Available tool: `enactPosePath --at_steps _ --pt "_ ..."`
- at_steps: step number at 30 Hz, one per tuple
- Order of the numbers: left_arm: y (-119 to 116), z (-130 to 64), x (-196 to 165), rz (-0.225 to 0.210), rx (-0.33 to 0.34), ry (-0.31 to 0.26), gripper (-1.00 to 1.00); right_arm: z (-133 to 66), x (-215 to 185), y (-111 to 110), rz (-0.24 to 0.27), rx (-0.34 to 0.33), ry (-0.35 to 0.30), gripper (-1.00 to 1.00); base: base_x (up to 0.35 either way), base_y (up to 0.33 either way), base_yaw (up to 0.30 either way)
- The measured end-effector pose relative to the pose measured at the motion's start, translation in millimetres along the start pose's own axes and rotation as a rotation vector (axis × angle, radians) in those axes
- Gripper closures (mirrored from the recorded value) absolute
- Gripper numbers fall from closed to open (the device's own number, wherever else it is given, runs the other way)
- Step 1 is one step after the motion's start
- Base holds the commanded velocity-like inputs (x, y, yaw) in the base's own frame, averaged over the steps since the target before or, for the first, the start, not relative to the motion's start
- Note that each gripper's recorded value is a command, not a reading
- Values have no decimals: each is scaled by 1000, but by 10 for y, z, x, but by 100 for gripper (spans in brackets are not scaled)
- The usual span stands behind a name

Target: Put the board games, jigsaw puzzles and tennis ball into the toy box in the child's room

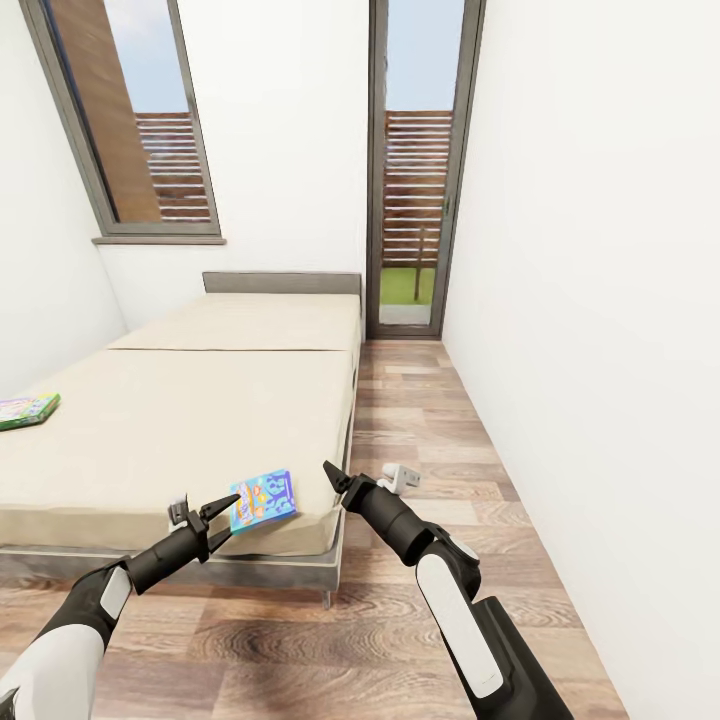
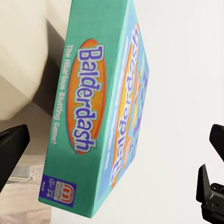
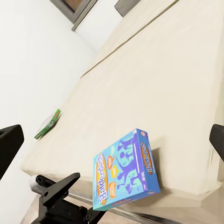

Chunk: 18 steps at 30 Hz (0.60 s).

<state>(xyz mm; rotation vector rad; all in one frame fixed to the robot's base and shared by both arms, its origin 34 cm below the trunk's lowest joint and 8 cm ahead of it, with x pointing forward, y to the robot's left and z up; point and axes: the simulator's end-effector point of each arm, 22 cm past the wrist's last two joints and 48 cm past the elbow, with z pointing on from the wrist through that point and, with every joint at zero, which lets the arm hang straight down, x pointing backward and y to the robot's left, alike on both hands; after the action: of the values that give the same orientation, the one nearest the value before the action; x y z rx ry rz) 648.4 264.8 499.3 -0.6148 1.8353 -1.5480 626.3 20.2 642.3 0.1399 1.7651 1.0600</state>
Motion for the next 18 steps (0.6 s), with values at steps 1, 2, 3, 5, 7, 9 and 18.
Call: enactPosePath --at_steps 1,2,3,5,7,9,18 --pt "0 0 0 0 0 0 -100 0 0 0 0 0 0 -100 -21 0 0" --pt "-3 1 -2 -1 1 -1 -100 -1 -1 -1 0 0 0 -100 -46 0 0" --pt "-7 4 -6 0 3 -3 -100 -1 -1 -2 0 0 0 -100 -111 -23 0" --pt "1 4 -6 4 1 -3 -100 0 0 -4 0 0 0 -100 -158 -56 0" --pt "2 4 -6 4 0 -3 -100 0 0 -5 0 0 0 -100 -205 -90 0" --pt "1 4 -6 4 0 -3 -100 0 0 -4 0 0 0 -100 -145 -64 0" --pt "-1 4 -7 5 1 -3 -100 -3 -2 -6 0 1 0 -100 -37 -16 0"
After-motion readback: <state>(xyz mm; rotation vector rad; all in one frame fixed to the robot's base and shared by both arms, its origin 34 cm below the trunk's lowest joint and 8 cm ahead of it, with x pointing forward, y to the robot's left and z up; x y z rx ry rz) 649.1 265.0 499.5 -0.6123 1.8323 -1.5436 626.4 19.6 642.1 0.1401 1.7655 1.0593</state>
